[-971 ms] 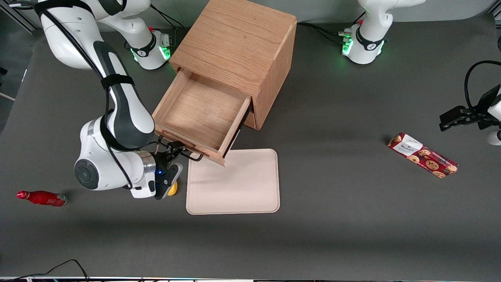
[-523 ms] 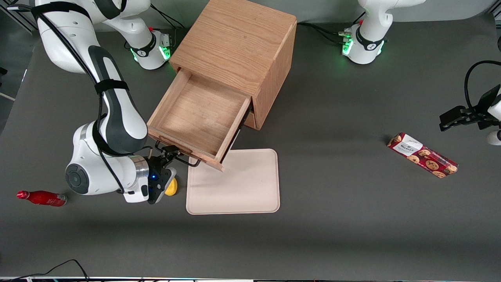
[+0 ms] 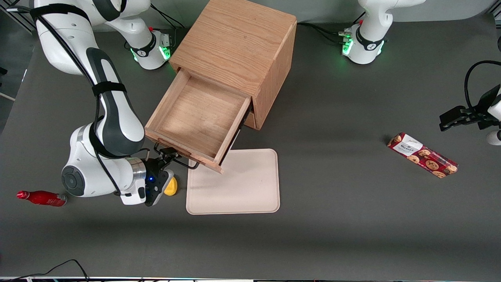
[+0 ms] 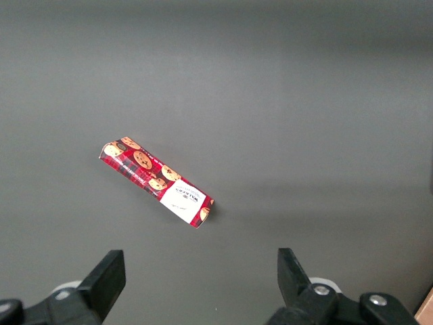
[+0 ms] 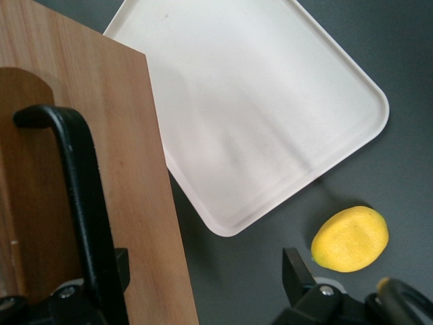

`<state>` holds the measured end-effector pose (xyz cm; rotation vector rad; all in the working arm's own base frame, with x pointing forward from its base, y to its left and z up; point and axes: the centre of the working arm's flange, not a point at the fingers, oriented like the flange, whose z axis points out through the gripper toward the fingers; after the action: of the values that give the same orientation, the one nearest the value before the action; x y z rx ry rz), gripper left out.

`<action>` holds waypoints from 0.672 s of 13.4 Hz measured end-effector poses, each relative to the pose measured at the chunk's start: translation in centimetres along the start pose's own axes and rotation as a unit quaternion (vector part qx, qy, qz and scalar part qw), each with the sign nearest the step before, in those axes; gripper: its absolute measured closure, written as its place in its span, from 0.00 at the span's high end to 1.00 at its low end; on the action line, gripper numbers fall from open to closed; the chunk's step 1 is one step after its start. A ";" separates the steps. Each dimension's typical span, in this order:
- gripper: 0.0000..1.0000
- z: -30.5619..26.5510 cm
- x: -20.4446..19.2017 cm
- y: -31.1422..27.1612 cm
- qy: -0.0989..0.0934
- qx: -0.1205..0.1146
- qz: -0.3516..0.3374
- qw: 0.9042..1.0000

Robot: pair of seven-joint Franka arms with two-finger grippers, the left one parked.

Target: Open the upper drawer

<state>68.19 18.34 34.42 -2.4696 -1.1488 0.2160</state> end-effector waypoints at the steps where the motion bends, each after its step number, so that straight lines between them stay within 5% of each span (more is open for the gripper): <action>1: 1.00 -0.1 0.0 0.2 0.001 -0.001 0.000 1.000; 9: 1.00 -1.9 1.0 -0.6 0.016 -0.009 -0.015 1.000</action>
<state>69.01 18.91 36.39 -2.4609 -1.1776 0.1586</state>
